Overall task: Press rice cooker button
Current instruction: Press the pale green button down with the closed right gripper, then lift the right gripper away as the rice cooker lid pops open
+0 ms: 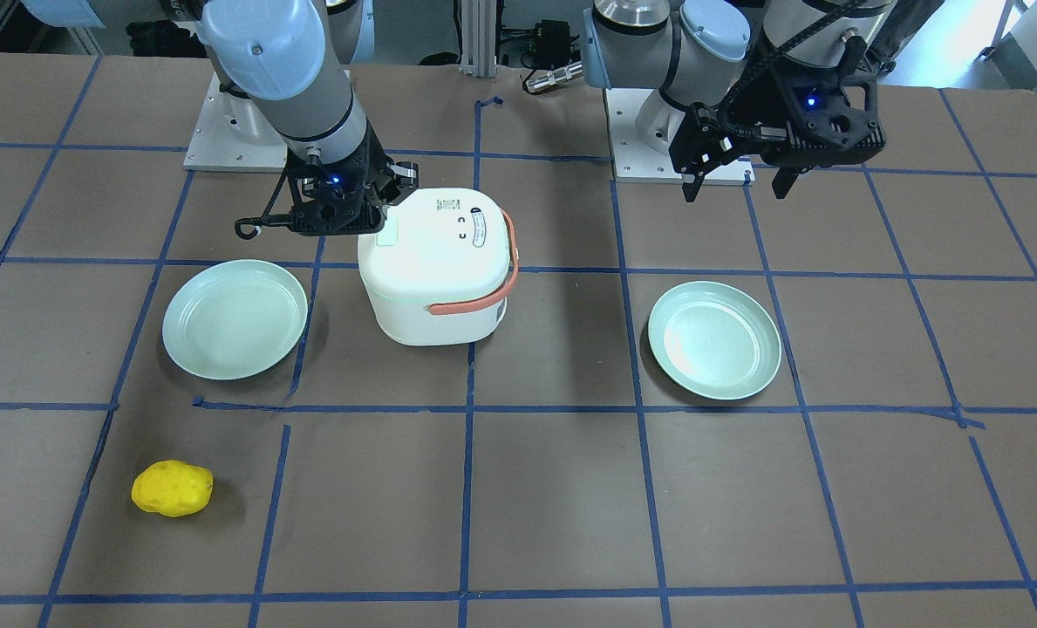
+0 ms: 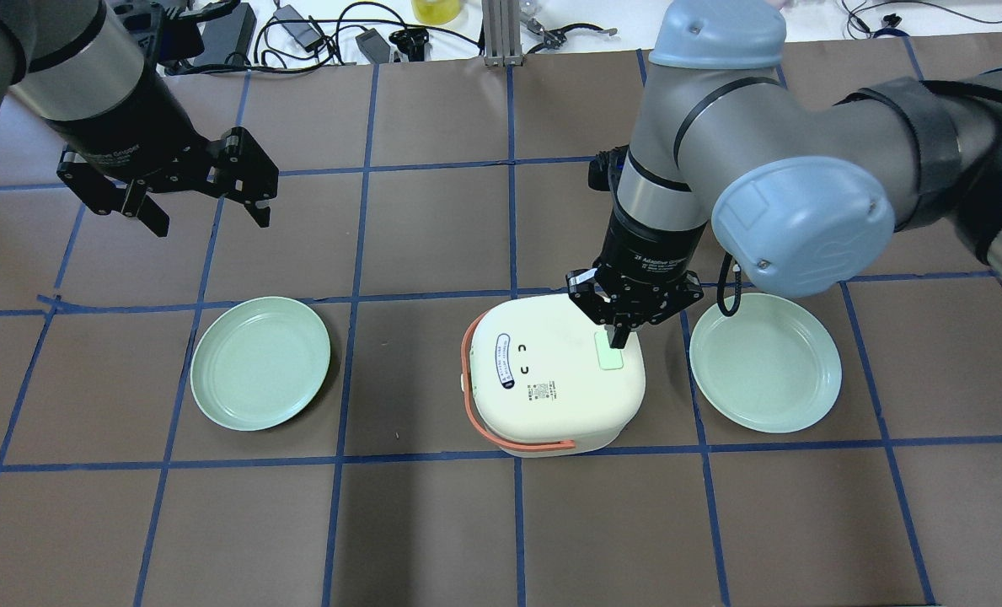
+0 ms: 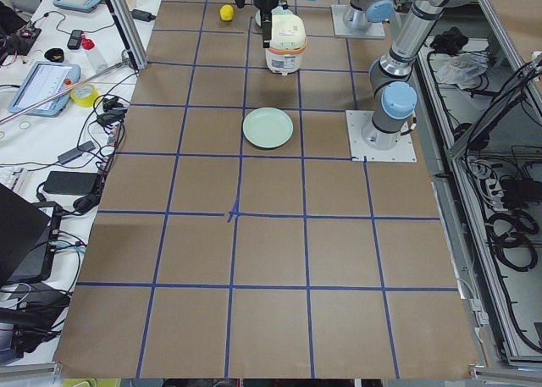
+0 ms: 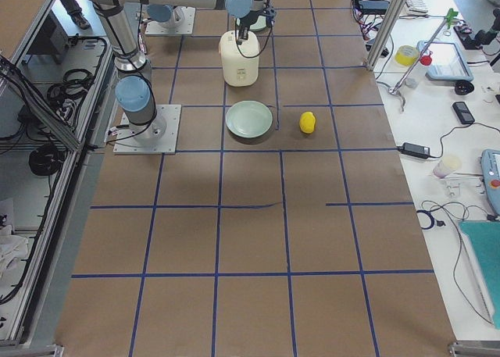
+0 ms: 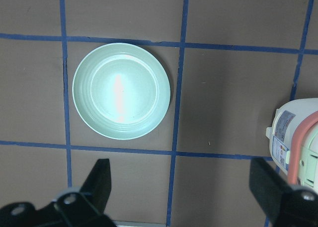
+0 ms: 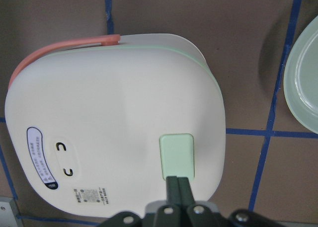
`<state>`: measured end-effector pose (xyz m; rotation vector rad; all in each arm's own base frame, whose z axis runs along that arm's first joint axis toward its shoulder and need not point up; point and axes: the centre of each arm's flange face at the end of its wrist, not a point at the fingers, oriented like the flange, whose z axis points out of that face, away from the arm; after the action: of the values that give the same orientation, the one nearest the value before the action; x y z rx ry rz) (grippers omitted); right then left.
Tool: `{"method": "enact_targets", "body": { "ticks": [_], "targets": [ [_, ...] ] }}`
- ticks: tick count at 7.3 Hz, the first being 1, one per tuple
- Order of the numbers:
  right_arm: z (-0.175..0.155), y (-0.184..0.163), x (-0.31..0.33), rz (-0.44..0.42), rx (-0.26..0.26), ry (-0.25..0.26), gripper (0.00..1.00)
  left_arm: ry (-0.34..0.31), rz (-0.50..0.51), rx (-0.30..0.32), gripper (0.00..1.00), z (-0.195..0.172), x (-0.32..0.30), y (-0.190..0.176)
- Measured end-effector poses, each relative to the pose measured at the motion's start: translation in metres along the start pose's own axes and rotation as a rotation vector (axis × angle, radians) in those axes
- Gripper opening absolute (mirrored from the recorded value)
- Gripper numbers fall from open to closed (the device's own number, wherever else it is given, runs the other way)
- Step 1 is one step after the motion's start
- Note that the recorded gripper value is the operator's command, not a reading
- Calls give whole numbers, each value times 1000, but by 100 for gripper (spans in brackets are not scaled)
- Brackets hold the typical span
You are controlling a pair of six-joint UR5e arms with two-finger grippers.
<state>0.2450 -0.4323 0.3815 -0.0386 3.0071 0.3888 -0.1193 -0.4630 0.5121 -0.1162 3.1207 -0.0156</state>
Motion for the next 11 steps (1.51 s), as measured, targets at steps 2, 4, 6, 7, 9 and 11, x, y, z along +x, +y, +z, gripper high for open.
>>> {"method": "enact_targets", "body": {
  "ticks": [2,4,6,7,9,11],
  "targets": [
    [10,-1,0,-4,-2,2,0,0,0,0,100,0,0,0],
    [19,-2,1,-5,7,0,0,0,0,0,100,0,0,0],
    [24,-5,2,-5,8,1,0,0,0,0,100,0,0,0],
    [27,-8,2,-4,4,4,0,0,0,0,100,0,0,0],
    [30,-11,3,-3,-1,8,0,0,0,0,100,0,0,0],
    [19,-13,2,-1,22,9,7,0,0,0,100,0,0,0]
  ]
}}
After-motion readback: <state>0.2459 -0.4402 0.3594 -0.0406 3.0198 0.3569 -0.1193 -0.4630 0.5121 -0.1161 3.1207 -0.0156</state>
